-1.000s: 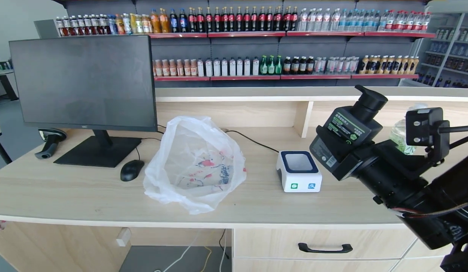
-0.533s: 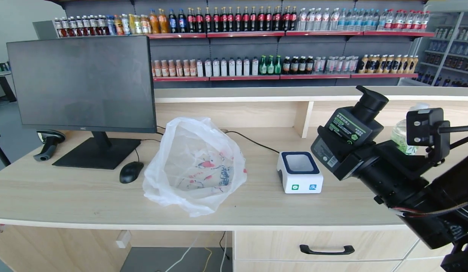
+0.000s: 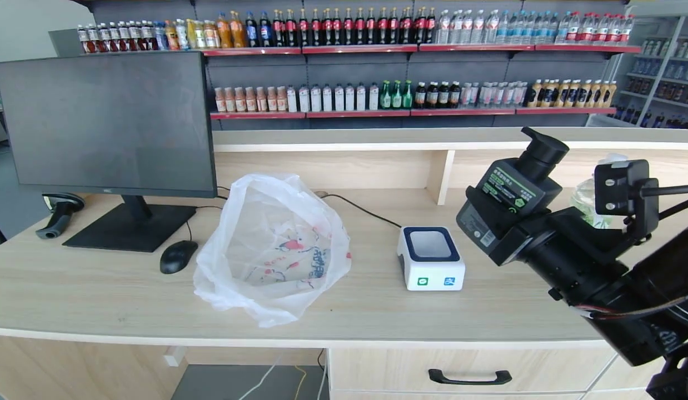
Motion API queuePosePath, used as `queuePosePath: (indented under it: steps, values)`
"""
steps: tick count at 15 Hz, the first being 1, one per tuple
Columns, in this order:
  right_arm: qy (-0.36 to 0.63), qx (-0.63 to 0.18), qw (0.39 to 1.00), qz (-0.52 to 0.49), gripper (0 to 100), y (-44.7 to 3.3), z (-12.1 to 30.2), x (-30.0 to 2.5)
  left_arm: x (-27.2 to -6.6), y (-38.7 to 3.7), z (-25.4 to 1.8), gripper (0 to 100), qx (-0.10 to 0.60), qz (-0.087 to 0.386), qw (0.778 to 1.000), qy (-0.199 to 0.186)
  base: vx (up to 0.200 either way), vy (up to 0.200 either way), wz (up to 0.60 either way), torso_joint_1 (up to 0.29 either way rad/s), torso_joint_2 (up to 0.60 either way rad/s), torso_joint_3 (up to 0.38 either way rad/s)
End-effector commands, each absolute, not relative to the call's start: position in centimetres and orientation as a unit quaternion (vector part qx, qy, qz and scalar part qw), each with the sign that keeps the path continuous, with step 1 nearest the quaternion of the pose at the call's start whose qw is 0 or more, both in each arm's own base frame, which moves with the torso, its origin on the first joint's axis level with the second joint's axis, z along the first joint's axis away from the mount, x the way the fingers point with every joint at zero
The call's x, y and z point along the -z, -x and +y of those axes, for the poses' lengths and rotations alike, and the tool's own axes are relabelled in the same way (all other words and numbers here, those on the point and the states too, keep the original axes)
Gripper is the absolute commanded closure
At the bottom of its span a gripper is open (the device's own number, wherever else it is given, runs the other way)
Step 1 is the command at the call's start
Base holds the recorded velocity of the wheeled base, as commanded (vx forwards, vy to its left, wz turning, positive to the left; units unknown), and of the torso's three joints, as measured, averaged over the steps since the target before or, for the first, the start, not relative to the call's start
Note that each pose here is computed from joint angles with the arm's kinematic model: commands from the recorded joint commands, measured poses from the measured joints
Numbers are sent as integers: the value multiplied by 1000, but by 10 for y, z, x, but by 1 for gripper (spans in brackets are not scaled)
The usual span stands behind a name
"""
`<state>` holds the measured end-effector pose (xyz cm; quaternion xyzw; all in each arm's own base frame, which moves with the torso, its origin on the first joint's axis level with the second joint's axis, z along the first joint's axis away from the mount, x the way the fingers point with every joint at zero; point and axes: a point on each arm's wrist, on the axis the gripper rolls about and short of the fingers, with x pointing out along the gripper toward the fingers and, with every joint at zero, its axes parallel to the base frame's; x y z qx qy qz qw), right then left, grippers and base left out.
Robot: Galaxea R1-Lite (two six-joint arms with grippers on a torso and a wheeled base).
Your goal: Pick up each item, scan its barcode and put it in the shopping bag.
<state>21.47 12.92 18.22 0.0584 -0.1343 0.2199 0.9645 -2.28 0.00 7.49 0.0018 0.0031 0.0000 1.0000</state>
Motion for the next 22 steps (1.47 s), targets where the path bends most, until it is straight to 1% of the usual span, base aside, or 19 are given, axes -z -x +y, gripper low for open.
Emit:
queuePosePath:
  steps: [1, 5, 7, 10, 13, 15, 18, 22]
  values:
    - [-58, -221, 964, -134, 100, -215, 130, -182, -75, 23, 0, 0, 0, 1, 1000, -1, 0, 0, 0, 0, 0, 0]
    - [-39, -225, 963, -142, 100, -222, 134, -182, -75, 23, 0, 0, 0, 1, 1000, -2, 0, 0, 0, 0, 0, 0]
    - [-15, -264, 954, -143, 100, -226, 139, -179, -75, 23, 0, 0, 0, 1, 1000, -2, 0, 0, 0, 0, 0, 0]
    - [-3, -288, 946, -148, 100, -245, 151, -175, -75, 23, 0, 0, 0, 0, 1000, -2, 0, 0, 0, 0, 0, 0]
    - [16, -327, 935, -138, 100, -262, 164, -161, -75, 23, 0, 0, 0, 0, 1000, -3, 0, 0, 0, 0, 0, 0]
    - [19, -339, 932, -129, 100, -270, 169, -152, -75, 23, 0, 0, 0, 0, 1000, -5, 0, 0, 0, 0, 0, 0]
    - [23, -366, 921, -130, 100, -280, 175, -146, -76, 23, 0, 0, 0, 0, 1000, -5, 0, 0, 0, 0, 0, 0]
    - [43, -375, 917, -129, 100, -295, 173, -137, -76, 23, 0, 0, 0, -1, 1000, -2, 0, 0, 0, 0, 0, 0]
